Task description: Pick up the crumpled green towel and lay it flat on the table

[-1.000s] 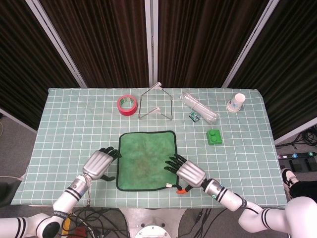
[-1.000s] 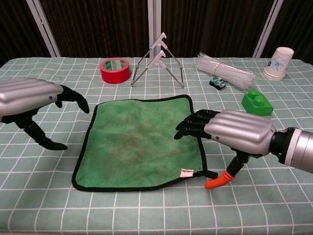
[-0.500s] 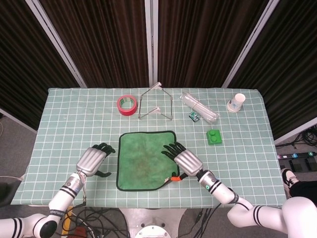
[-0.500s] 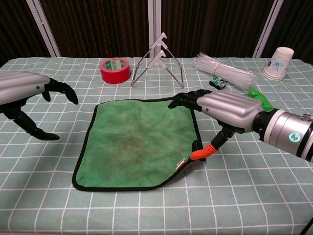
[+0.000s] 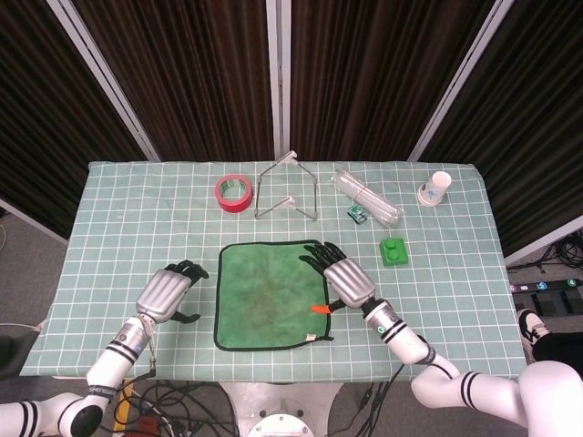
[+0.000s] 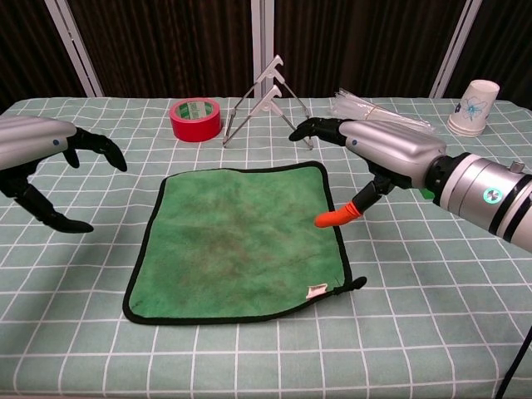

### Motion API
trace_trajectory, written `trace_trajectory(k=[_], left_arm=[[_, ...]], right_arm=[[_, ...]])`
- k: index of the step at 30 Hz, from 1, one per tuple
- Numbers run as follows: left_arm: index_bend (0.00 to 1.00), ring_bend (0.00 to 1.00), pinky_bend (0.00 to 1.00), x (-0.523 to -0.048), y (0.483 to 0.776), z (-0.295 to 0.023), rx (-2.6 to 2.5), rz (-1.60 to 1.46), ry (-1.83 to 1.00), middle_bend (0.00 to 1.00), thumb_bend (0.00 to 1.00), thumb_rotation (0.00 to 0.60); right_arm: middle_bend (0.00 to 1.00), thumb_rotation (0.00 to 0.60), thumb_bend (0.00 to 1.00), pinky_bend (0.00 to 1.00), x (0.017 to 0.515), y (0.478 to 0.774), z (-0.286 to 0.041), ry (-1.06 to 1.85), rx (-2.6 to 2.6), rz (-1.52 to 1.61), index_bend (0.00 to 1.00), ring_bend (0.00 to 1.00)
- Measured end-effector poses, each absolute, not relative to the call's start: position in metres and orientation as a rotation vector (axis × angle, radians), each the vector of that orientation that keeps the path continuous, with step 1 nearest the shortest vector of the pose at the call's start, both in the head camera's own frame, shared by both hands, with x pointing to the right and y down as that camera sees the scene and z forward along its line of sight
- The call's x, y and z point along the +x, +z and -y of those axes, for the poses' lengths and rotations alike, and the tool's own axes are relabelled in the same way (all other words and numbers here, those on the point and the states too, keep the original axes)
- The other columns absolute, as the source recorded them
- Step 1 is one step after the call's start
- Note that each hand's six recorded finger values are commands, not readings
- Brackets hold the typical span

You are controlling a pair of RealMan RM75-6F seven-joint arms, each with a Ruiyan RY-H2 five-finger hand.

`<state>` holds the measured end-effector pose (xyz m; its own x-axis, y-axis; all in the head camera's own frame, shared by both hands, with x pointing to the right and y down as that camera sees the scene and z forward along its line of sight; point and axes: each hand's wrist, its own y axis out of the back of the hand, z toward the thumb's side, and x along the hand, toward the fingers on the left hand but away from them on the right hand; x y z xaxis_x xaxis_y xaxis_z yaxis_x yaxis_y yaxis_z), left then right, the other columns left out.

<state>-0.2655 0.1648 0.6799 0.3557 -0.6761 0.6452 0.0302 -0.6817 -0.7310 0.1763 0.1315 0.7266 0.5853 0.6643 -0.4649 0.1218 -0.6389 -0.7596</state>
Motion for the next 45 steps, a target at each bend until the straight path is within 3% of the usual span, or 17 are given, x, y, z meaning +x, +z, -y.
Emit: trace_trajectory(k=[7,20,23,25,31,38,45], left_arm=[[0.24,0.16,0.27,-0.269,0.679,-0.165,-1.958,-0.570,-1.381,0.24,0.00,0.525],[0.24,0.16,0.27,-0.270,0.681,-0.165,-1.963,-0.582,-1.389,0.24,0.00,0.534],[0.24,0.16,0.27,-0.273,0.680,-0.163,-1.957,-0.612,-1.394,0.24,0.00,0.576],[0.24,0.16,0.27,-0.278,0.677,-0.159,-1.942,-0.655,-1.400,0.24,0.00,0.600],[0.24,0.16,0.27,-0.311,0.665,-0.144,-1.838,-0.866,-1.453,0.24,0.00,0.600],[0.24,0.16,0.27,-0.370,0.651,-0.148,-1.671,-1.066,-1.541,0.24,0.00,0.600],[0.24,0.16,0.26,-0.408,0.632,-0.170,-1.547,-1.148,-1.552,0.22,0.00,0.600]], right_arm=[[0.03,0.459,0.00,0.00,0.177,0.747,-0.158,1.041,-2.125,0.495,0.12,0.00],[0.03,0.458,0.00,0.00,0.195,0.752,-0.199,1.061,-2.135,0.377,0.12,0.00],[0.03,0.467,0.00,0.00,0.196,0.746,-0.195,1.041,-2.128,0.413,0.12,0.00],[0.03,0.483,0.00,0.00,0.197,0.736,-0.185,1.016,-2.117,0.479,0.12,0.00],[0.05,0.600,0.02,0.00,0.232,0.694,-0.146,0.994,-2.000,0.663,0.07,0.00],[0.00,0.600,0.07,0.00,0.322,0.647,-0.130,1.173,-1.784,0.767,0.00,0.00],[0.00,0.600,0.10,0.00,0.403,0.603,-0.157,1.356,-1.624,0.904,0.00,0.00]])
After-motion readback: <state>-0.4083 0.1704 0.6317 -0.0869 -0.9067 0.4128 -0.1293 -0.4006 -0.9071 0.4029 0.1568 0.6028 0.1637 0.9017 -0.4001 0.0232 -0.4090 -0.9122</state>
